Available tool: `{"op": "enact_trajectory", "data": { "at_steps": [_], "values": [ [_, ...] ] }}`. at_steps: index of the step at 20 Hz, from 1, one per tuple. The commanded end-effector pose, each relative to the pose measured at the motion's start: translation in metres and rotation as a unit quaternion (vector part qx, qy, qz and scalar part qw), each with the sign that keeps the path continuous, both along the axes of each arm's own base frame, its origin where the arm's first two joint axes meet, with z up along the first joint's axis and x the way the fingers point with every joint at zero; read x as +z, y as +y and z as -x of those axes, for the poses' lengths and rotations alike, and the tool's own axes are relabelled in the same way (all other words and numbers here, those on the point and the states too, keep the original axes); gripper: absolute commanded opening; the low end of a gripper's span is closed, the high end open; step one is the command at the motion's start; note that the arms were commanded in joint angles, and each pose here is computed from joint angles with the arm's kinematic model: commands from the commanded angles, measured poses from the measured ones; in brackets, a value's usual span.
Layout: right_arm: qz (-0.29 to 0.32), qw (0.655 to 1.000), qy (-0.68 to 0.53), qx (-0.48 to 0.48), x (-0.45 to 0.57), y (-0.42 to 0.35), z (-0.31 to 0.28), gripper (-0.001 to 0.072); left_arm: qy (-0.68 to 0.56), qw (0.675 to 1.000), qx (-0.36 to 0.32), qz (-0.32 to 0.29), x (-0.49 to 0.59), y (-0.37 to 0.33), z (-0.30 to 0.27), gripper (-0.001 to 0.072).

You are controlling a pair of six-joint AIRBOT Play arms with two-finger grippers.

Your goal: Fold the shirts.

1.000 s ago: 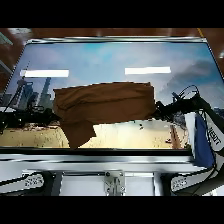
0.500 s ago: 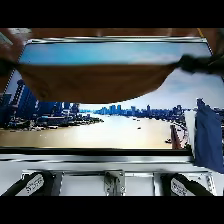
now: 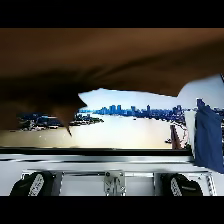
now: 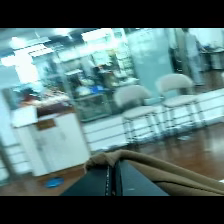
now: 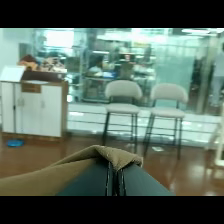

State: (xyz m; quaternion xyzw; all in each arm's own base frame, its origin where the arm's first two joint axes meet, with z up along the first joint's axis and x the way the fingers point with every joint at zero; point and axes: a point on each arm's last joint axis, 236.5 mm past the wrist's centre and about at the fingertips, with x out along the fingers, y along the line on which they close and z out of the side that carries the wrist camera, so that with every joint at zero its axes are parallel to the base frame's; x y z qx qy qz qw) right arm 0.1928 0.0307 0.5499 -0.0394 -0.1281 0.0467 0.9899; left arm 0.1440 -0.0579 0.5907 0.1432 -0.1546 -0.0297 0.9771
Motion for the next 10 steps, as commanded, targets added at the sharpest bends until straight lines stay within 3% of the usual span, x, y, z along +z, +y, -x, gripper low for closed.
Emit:
{"op": "enact_trajectory", "data": {
  "at_steps": [1,6,10],
  "values": [
    [0.019,0.997,0.04,-0.063,-0.025,-0.016,0.055,0.0061,-0.029,0.996,0.084,-0.003,0.001,0.013,0.062,0.0034],
    [0.009,0.979,0.187,-0.085,-0.094,-0.029,0.05,0.0062,0.097,0.991,0.09,0.001,-0.058,0.019,0.045,0.0034],
    [0.001,0.937,0.342,-0.075,-0.163,-0.037,0.007,0.0062,0.223,0.971,0.084,0.026,-0.126,0.039,-0.004,0.0034]
  ]
}}
